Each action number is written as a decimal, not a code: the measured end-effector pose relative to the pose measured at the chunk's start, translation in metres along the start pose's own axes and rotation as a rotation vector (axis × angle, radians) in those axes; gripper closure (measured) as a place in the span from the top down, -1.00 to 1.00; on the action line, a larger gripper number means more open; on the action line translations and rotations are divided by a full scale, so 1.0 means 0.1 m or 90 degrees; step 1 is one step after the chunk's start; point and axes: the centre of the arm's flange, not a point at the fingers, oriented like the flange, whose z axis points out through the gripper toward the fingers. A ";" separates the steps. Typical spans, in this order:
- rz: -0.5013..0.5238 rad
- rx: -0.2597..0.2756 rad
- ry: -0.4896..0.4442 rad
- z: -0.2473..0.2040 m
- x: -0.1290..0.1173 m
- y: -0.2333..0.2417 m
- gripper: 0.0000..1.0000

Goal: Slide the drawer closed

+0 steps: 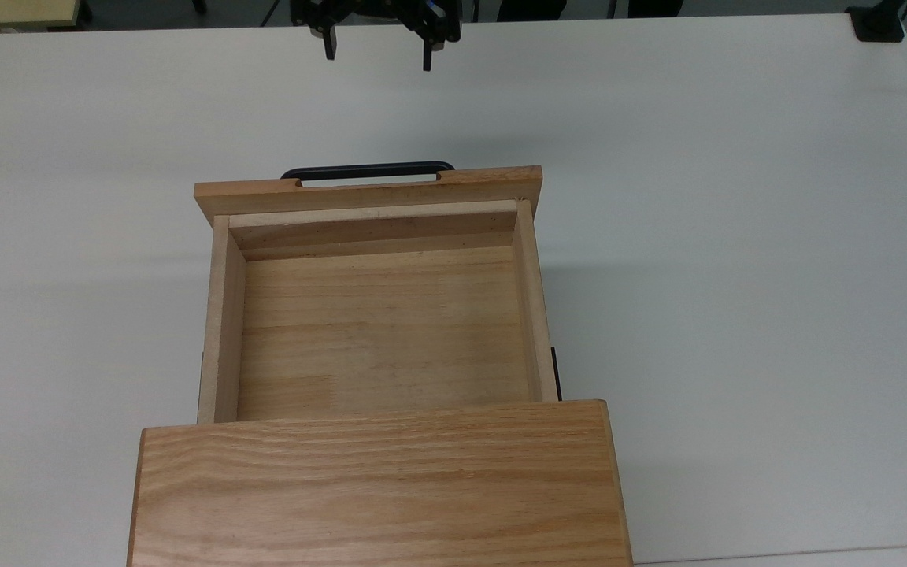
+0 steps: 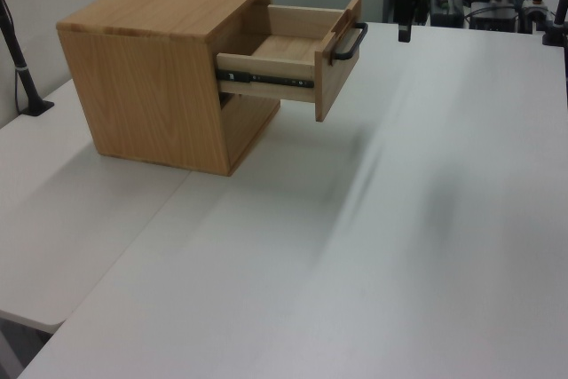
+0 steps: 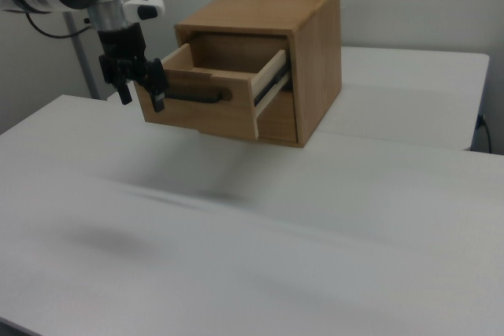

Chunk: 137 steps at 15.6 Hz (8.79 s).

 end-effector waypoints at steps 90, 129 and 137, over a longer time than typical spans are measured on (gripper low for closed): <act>-0.059 0.057 0.602 1.34 1.98 -0.21 -0.93; -0.080 0.024 0.021 -0.10 -0.11 0.35 -0.93; -0.072 0.025 0.019 -0.14 -0.18 0.35 -0.18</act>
